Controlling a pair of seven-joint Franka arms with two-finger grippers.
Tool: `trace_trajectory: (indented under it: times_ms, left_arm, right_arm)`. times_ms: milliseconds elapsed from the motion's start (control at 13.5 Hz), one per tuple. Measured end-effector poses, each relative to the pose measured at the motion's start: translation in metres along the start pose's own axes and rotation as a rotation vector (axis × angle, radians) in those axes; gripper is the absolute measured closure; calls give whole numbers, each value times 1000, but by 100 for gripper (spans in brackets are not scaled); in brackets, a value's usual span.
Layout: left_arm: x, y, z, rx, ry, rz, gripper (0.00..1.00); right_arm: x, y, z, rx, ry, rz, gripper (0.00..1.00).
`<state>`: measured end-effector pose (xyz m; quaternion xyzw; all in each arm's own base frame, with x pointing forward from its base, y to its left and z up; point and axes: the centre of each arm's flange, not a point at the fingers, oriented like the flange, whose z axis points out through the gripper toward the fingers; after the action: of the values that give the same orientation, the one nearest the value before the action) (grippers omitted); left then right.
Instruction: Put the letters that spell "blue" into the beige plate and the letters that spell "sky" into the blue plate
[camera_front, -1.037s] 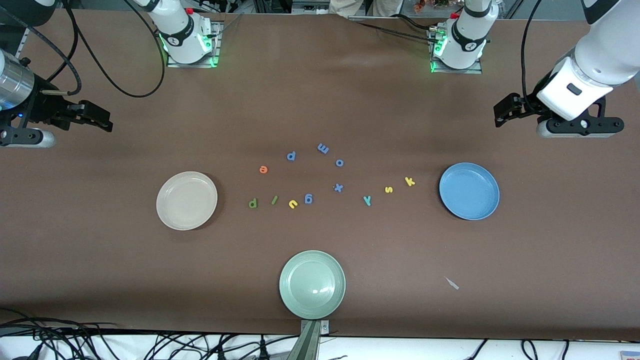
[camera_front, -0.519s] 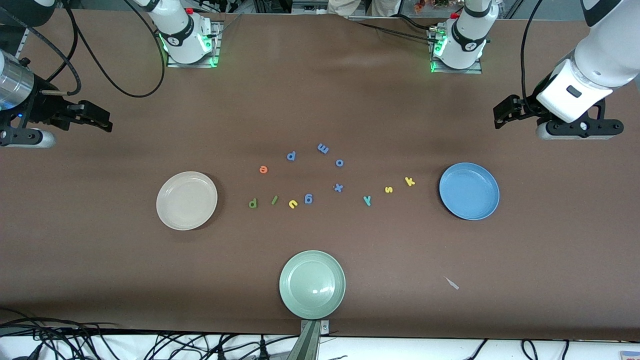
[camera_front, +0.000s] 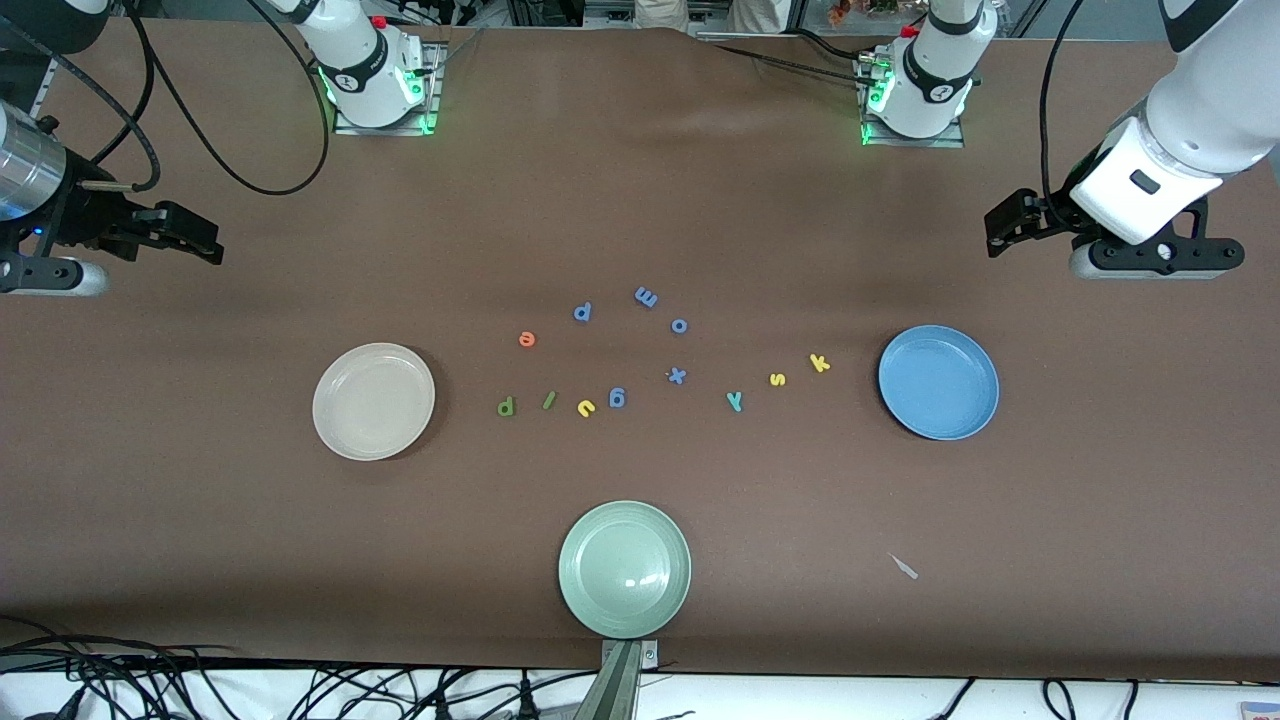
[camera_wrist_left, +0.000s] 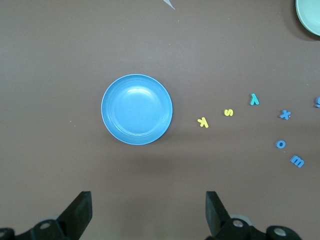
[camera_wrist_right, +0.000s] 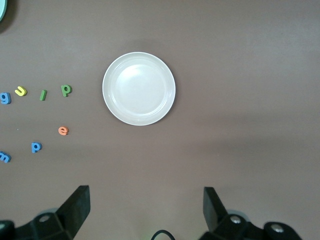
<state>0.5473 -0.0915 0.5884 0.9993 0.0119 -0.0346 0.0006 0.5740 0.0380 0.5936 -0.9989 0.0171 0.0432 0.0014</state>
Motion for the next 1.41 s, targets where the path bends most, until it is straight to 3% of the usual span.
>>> trace_trajectory:
  times_ms: [1407]
  left_arm:
    - [1, 6, 2, 9, 2, 14, 0]
  right_arm:
    - [0, 0, 0, 0, 0, 0, 0]
